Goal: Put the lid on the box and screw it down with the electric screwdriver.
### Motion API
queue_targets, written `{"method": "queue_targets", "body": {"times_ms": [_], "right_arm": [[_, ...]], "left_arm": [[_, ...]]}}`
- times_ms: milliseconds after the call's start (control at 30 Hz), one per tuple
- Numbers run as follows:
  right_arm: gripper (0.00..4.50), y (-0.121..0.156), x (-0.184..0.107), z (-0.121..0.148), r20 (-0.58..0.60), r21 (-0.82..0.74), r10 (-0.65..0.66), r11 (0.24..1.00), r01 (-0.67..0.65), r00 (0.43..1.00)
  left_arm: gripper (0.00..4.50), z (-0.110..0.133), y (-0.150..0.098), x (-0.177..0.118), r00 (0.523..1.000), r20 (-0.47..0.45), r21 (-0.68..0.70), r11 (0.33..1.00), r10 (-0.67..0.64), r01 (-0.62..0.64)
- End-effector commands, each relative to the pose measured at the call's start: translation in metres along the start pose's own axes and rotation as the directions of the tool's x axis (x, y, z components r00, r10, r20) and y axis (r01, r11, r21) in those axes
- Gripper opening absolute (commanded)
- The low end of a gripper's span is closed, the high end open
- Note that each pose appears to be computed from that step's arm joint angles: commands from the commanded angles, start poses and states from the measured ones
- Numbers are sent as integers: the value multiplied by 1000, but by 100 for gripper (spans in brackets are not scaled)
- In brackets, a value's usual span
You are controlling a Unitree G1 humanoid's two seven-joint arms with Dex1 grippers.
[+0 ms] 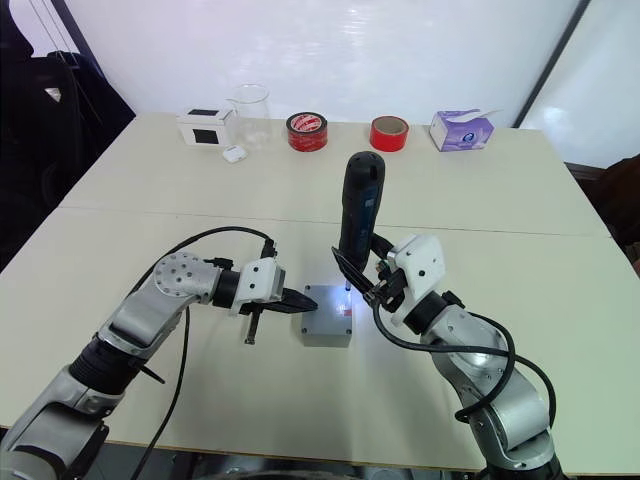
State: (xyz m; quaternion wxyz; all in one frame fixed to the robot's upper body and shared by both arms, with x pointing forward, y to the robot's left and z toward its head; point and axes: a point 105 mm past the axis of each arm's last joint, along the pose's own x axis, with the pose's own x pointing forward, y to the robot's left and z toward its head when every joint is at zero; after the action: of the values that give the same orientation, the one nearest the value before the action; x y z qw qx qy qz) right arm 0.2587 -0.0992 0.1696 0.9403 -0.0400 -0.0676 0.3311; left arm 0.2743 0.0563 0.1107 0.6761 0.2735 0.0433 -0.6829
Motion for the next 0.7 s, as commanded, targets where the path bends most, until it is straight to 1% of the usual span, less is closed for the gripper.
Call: {"method": "queue_targets", "body": {"times_ms": [33, 200, 333, 433, 567, 633, 700], "right_arm": [[182, -8, -9, -52, -236, 56, -24, 998, 39, 971], [182, -15, -3, -20, -123, 12, -26, 1000, 27, 992], [182, -26, 2, 36, 38, -11, -26, 1000, 26, 999], [182, -33, -1, 64, 100, 13, -23, 1000, 22, 995], [182, -48, -9, 92, 123, 66, -42, 997, 34, 992], [182, -61, -16, 99, 79, 102, -66, 993, 57, 995], [182, -80, -25, 102, -8, 113, -123, 986, 123, 992]], "left_arm": [[0, -25, -19, 10, 994, -83, -78, 995, -75, 69], [0, -23, -18, 9, 995, -75, -77, 995, -66, 61], [0, -15, -13, 6, 998, -48, -72, 996, -46, 42], [0, -8, -11, 3, 999, -28, -70, 997, -31, 29], [0, 6, -7, -4, 1000, 11, -58, 998, -6, 7], [0, 17, -3, -9, 999, 33, -37, 999, 11, -9], [0, 31, 2, -16, 997, 66, -18, 999, 35, -34]]}}
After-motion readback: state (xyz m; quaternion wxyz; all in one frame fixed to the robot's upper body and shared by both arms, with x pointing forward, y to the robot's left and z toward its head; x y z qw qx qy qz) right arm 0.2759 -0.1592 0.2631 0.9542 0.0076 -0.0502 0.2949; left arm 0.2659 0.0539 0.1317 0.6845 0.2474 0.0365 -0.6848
